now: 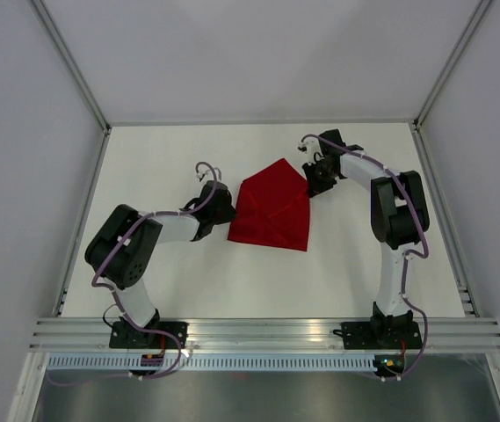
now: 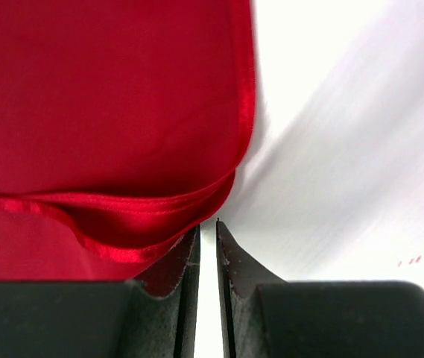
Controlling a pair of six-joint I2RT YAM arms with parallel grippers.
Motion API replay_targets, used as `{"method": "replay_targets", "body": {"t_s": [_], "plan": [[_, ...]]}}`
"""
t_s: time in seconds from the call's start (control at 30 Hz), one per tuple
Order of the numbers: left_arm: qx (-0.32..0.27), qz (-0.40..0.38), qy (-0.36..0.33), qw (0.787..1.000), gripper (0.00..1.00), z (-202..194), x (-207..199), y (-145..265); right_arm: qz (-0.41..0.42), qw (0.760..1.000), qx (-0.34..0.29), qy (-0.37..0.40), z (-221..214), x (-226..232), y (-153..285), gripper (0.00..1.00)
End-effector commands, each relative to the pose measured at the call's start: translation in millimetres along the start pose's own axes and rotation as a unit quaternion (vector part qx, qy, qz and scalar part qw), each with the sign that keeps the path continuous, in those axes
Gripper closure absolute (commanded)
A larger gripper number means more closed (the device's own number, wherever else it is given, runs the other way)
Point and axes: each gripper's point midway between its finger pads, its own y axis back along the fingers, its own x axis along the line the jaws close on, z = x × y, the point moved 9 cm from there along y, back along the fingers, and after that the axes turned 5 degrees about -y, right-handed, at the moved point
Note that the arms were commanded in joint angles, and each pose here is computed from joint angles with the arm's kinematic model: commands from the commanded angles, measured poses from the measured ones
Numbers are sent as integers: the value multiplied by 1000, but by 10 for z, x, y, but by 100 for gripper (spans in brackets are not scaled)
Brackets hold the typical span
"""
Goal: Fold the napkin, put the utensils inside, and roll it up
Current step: Fold the napkin
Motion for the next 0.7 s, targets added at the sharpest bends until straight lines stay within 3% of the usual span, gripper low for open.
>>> {"method": "replay_targets", "body": {"t_s": [0.0,0.33,0.53,0.67], "plan": [[59,22,15,998,75,-343,141,108,-12,1000,6,-10,82,-51,-89,80],[33,33,7,999,66,25,113,33,-38,999,-25,-26,141,-182,182,73],[1,13,17,1000,64,374,92,110,-69,995,-66,-21,194,-215,732,61],[-17,-4,8,1000,61,544,35,224,-45,993,-112,8,257,-116,1172,58]]}}
